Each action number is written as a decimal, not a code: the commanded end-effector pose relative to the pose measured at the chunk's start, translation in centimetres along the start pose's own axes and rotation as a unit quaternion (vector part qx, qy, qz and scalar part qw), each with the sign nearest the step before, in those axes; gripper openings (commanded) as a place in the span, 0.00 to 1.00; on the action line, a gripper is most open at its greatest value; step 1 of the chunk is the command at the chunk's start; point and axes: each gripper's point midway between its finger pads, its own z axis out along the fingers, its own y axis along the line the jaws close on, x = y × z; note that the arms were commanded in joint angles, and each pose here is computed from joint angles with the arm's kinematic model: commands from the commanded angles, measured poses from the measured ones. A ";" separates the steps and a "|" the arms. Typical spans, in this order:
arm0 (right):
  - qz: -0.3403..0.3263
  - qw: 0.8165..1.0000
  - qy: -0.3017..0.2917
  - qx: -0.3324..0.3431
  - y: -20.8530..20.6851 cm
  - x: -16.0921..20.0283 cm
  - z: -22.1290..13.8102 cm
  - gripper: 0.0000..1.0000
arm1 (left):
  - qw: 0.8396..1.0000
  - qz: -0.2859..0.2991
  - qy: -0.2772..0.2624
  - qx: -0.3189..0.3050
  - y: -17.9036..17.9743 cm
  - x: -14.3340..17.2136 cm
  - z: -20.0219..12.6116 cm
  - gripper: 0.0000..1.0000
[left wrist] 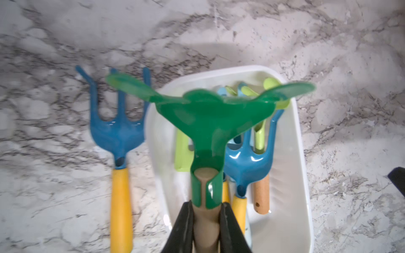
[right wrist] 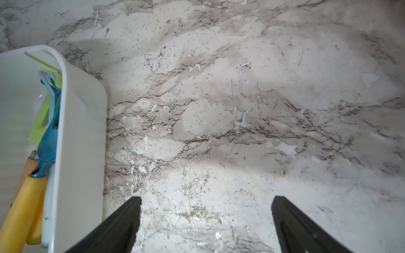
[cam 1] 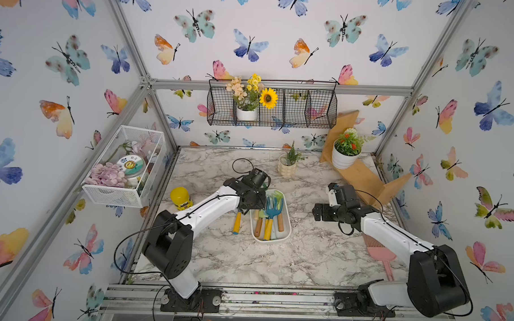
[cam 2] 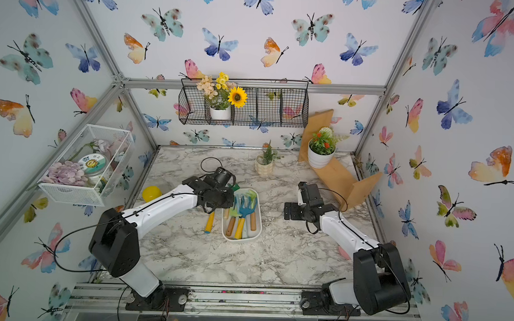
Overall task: Take the hand rake out of the storage box
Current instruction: Pick up the rake from the storage box, then place the rake at the center of the board, then pick up the rake from the storage box.
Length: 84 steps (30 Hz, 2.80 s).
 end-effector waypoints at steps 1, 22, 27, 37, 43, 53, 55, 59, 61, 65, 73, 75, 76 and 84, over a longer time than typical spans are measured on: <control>-0.008 1.000 -0.003 -0.015 0.9 -1.0 -0.2 0.98 | 0.999 -0.008 -0.014 -0.036 5.8 -0.6 -1.2 0.16; -0.002 1.000 -0.002 -0.031 1.3 -0.7 0.9 0.98 | 0.989 0.024 0.055 -0.132 16.0 3.4 4.5 0.16; -0.002 0.999 -0.003 -0.033 1.4 -0.8 0.9 0.98 | 0.989 0.020 0.059 -0.133 16.1 3.6 5.8 0.16; -0.002 0.999 0.001 -0.033 1.4 -0.6 1.1 0.98 | 0.985 0.023 0.072 -0.156 17.2 4.3 7.0 0.16; -0.001 0.999 0.001 -0.034 1.4 -0.5 0.9 0.98 | 0.983 0.015 0.079 -0.167 17.6 4.9 7.1 0.24; -0.006 0.999 0.005 -0.036 1.5 -0.4 0.7 0.98 | 0.981 0.006 0.064 -0.183 17.7 3.8 4.5 0.39; -0.007 0.999 0.005 -0.035 1.5 -0.4 0.6 0.98 | 0.980 0.003 0.060 -0.188 17.5 3.2 3.5 0.39; -0.009 0.999 0.005 -0.032 1.4 -0.5 0.3 0.98 | 0.983 -0.023 0.038 -0.180 15.4 2.0 0.9 0.43; -0.011 1.000 0.006 -0.029 1.3 -0.5 0.3 0.98 | 0.986 -0.033 0.030 -0.163 13.1 2.3 0.2 0.45; -0.010 1.000 0.006 -0.026 1.2 -0.6 0.3 0.98 | 0.993 -0.020 0.015 -0.114 6.1 3.6 -0.4 0.45; -0.012 1.000 0.008 -0.013 0.9 -0.7 -0.2 0.98 | 0.996 0.029 0.037 -0.070 -2.8 6.2 1.4 0.45; -0.012 1.000 0.010 -0.010 0.7 -0.4 -0.3 0.98 | 0.996 0.044 0.048 -0.057 -3.8 6.7 2.2 0.44; -0.012 1.000 0.011 -0.009 0.6 -0.2 -0.2 0.98 | 0.996 0.049 0.054 -0.046 -4.3 7.0 2.6 0.44; -0.007 1.000 0.023 -0.008 0.4 0.9 0.3 0.98 | 0.993 0.073 0.090 0.000 -6.2 8.5 4.8 0.42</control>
